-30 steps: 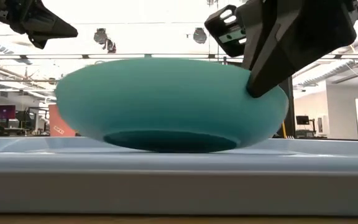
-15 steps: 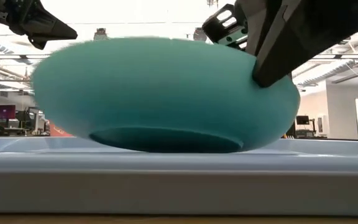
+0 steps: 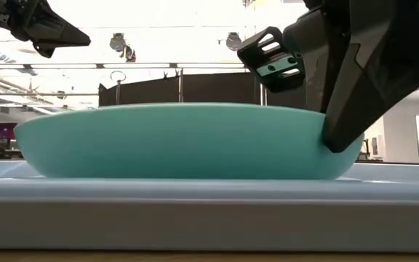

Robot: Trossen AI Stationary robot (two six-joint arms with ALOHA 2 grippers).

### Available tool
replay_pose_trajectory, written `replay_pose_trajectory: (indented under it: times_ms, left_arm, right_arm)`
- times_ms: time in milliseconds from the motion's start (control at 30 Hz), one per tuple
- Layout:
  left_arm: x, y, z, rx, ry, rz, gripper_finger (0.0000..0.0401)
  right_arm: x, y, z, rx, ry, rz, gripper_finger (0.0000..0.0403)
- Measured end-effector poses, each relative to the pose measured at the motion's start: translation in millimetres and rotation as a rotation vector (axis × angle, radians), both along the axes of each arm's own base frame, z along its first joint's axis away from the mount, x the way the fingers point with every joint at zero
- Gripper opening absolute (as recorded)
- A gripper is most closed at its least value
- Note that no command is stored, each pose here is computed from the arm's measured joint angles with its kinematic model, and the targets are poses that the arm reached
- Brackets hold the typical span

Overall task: Set up tray
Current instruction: Put the light blue plate on the blue tray

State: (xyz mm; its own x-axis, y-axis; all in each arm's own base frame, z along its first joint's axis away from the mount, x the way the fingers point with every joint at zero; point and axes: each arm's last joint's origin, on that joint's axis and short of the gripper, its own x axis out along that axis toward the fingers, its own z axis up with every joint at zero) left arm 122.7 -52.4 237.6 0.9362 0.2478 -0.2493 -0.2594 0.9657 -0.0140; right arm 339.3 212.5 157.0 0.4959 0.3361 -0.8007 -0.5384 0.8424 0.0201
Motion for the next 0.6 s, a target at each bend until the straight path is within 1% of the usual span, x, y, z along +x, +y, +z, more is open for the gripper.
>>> replay_pose_trajectory:
  times_ms: [300,600]
  left_arm:
    - [0.0,0.0,0.0,-0.001,0.0,0.0,0.0047]
    - [-0.1,0.1,-0.1,-0.001,0.001,0.001,0.0047]
  right_arm:
    - [-0.2,0.3,-0.2,0.015,0.011,-0.007,0.0]
    - [1.0,1.0,-7.7,0.025,0.036,-0.004,0.0]
